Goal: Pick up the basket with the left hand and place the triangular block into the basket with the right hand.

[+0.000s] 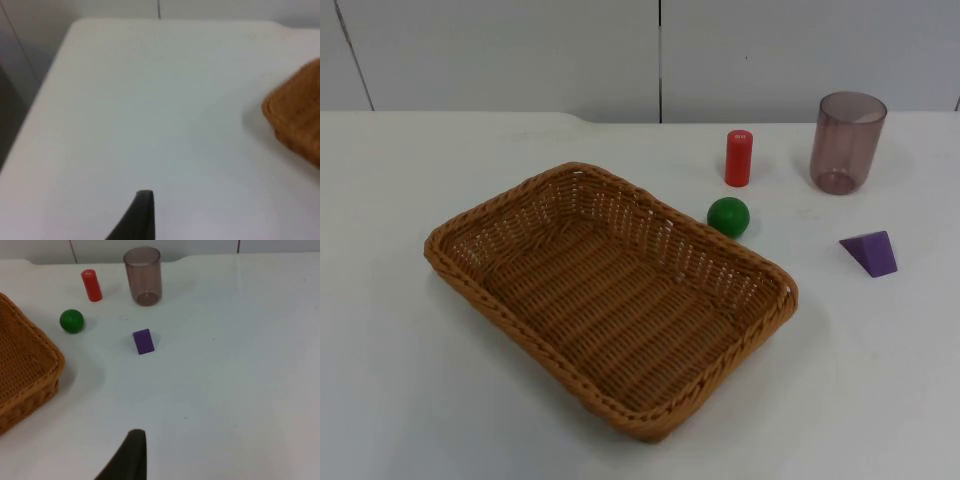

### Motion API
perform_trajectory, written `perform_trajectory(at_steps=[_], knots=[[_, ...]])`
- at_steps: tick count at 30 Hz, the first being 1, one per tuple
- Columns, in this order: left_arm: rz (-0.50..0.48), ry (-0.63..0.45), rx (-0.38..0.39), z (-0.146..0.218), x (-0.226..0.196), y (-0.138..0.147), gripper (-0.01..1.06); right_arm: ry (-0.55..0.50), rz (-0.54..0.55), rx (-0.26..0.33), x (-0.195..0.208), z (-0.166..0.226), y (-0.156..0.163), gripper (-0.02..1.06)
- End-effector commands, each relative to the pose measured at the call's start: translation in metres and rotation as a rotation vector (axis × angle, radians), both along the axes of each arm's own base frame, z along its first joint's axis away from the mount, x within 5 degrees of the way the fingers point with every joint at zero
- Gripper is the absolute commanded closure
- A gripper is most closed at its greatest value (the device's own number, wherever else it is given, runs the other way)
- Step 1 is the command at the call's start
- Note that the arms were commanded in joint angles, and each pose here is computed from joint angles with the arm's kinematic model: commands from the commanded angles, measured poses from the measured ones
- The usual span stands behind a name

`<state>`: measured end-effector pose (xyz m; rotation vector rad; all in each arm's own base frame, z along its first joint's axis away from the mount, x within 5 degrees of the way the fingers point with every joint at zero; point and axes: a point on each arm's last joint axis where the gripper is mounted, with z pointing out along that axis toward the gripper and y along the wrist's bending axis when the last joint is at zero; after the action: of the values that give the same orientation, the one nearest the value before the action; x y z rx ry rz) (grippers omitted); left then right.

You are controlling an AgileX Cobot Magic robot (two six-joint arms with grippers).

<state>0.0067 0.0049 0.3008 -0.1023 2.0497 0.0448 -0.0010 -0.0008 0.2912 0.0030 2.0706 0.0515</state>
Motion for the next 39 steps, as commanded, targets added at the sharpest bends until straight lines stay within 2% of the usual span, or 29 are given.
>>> perform_trajectory(at_steps=[1,3,6,11,15,16,20,29,31,32,37,39], knots=[[0.02,-0.043,0.001,0.015,0.008,0.002,0.0,-0.017,-0.016,-0.003,0.006,0.01,-0.001,0.0],[0.029,-0.052,-0.006,0.022,0.013,0.003,0.0,-0.021,-0.017,-0.001,0.011,0.018,-0.001,0.0],[0.022,-0.044,-0.029,0.042,0.034,0.002,0.0,-0.029,-0.034,0.033,0.027,0.042,0.0,0.0],[0.011,-0.048,-0.056,0.059,0.06,0.0,0.0,-0.035,-0.034,0.034,0.055,0.068,0.002,0.0],[0.001,-0.045,-0.081,0.068,0.088,-0.001,0.0,-0.087,-0.038,0.012,0.092,0.09,0.002,0.0],[0.001,-0.045,-0.081,0.068,0.088,-0.001,0.0,-0.087,-0.038,0.012,0.092,0.09,0.002,0.0],[-0.01,-0.023,-0.125,0.073,0.122,-0.003,0.0,-0.068,-0.038,-0.024,0.132,0.099,0.002,0.0],[-0.006,0.033,-0.139,0.065,0.171,-0.002,0.0,-0.063,-0.029,-0.034,0.176,0.104,0.004,0.0],[-0.006,0.081,-0.18,0.055,0.185,-0.004,0.0,-0.058,-0.035,-0.014,0.179,0.102,0.005,0.0],[-0.006,0.081,-0.18,0.055,0.185,-0.004,0.0,-0.058,-0.035,-0.014,0.179,0.102,0.005,0.0],[-0.028,0.206,-0.288,0.027,0.21,-0.012,0.0,-0.1,-0.032,-0.014,0.18,0.106,0.005,0.0],[-0.039,0.233,-0.308,0.019,0.215,-0.013,0.0,-0.1,-0.032,-0.014,0.18,0.106,0.005,0.0]])
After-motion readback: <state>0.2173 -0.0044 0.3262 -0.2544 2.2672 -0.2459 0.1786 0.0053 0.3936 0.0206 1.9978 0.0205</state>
